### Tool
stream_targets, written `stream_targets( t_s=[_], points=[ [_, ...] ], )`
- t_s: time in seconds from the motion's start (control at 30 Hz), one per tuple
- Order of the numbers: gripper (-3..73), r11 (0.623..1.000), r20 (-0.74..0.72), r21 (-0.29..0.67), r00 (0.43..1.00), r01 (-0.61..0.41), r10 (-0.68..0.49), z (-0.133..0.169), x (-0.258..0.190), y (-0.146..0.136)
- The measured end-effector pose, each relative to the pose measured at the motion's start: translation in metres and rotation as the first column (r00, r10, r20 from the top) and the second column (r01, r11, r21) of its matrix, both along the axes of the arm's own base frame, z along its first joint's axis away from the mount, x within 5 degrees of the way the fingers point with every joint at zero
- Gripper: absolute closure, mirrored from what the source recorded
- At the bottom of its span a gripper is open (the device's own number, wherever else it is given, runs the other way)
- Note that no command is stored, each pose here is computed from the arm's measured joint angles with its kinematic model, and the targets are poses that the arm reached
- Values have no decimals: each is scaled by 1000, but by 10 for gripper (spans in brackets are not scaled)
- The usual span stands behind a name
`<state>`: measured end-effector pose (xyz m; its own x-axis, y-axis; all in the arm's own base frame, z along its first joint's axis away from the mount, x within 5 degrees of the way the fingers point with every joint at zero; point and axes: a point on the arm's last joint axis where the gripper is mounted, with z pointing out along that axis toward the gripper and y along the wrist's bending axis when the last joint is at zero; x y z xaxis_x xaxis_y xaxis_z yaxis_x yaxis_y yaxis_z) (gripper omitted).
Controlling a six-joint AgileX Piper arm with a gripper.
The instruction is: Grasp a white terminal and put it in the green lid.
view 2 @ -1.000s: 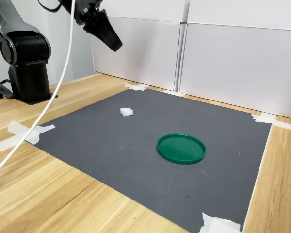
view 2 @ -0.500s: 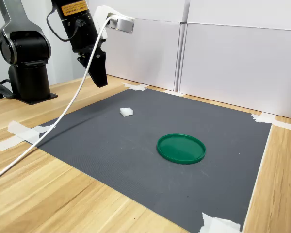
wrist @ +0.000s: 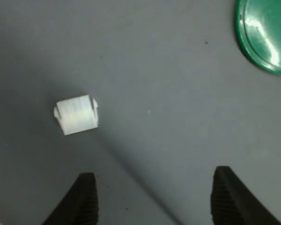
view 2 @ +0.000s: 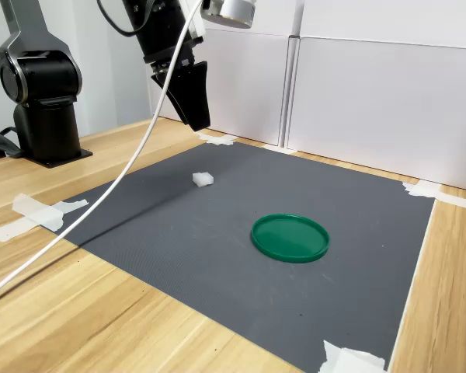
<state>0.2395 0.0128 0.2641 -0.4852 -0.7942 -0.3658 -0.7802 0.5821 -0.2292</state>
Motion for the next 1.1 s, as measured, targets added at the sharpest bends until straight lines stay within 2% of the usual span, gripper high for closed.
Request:
stream_targets(
  t_s=[0.17, 0.33, 1.1],
  points=[
    [91, 990, -135, -54, 983, -133, 125, -10, 4, 30],
    [91, 983, -199, -93, 971, -156, 135, -22, 11, 49],
    [106, 977, -342, -115, 930, -181, 132, -74, 33, 54]
  ],
)
